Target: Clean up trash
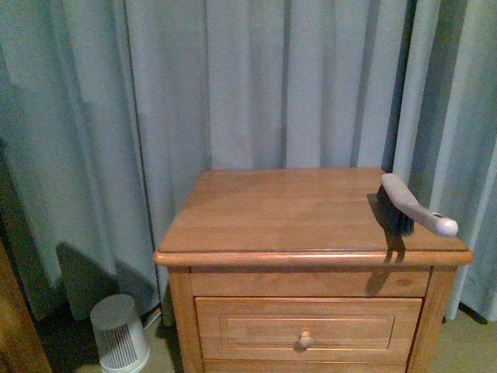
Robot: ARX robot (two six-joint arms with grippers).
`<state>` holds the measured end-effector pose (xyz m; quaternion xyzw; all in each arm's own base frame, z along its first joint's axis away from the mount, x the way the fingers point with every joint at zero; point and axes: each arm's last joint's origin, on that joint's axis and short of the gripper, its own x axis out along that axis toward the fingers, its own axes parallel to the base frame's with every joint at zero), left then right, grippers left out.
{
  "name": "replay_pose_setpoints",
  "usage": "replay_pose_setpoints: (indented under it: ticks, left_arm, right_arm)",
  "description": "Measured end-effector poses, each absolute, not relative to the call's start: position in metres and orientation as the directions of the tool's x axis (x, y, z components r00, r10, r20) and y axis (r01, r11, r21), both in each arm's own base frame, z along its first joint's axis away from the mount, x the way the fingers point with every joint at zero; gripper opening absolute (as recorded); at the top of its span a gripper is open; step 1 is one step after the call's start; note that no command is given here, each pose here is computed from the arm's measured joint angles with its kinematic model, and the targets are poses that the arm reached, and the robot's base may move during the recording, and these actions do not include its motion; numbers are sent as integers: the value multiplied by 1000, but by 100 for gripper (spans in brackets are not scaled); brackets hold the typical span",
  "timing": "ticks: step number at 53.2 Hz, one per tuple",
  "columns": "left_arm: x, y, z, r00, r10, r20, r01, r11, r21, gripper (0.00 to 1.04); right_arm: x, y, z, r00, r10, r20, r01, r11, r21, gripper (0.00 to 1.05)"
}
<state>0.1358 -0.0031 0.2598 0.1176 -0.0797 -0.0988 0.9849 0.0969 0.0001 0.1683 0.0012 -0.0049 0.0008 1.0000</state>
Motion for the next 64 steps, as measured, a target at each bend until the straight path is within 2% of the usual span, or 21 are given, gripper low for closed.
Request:
replay_pose_setpoints:
  ticks: [12,24,26,27,28,30,32,41,48,56,64]
  left_arm:
    - [129,24,236,993,-83,86,64,977,203,28]
    - [125,25,231,993,-88,79,75,986,151,28]
    - [125,25,231,993,-87,79,75,986,148,28]
    - [125,25,231,993,-87,79,75,986,146,28]
    - [125,26,231,993,-87,79,75,987,144,28]
    - [124,26,231,993,-86,79,75,987,140,28]
    - [124,26,231,993,-87,79,75,987,140,28]
    - [124,26,231,993,-86,80,75,988,137,28]
    - [124,26,231,993,-86,80,75,988,137,28]
    - [124,26,231,993,-86,80,75,988,137,28]
    - [124,26,231,993,-86,80,75,988,137,28]
  right_arm:
    - [97,0,168,1000,2,10,-2,1000,2,97]
    - [97,0,168,1000,0,10,0,1000,2,97]
    - [98,0,169,998,-64,23,65,998,-22,97]
    - [99,1,173,986,-160,49,162,986,-38,97]
    - [101,2,174,980,-191,52,193,980,-41,97]
    - [104,5,173,943,-333,20,334,940,-70,97]
    - [108,8,175,927,-374,-24,370,923,-100,97]
    - [148,17,232,952,-274,-135,262,960,-102,97]
    - [198,20,280,936,-221,-273,219,975,-38,97]
    - [254,27,310,892,-171,-419,186,983,-4,97]
    - [309,33,319,804,-156,-574,191,982,1,97]
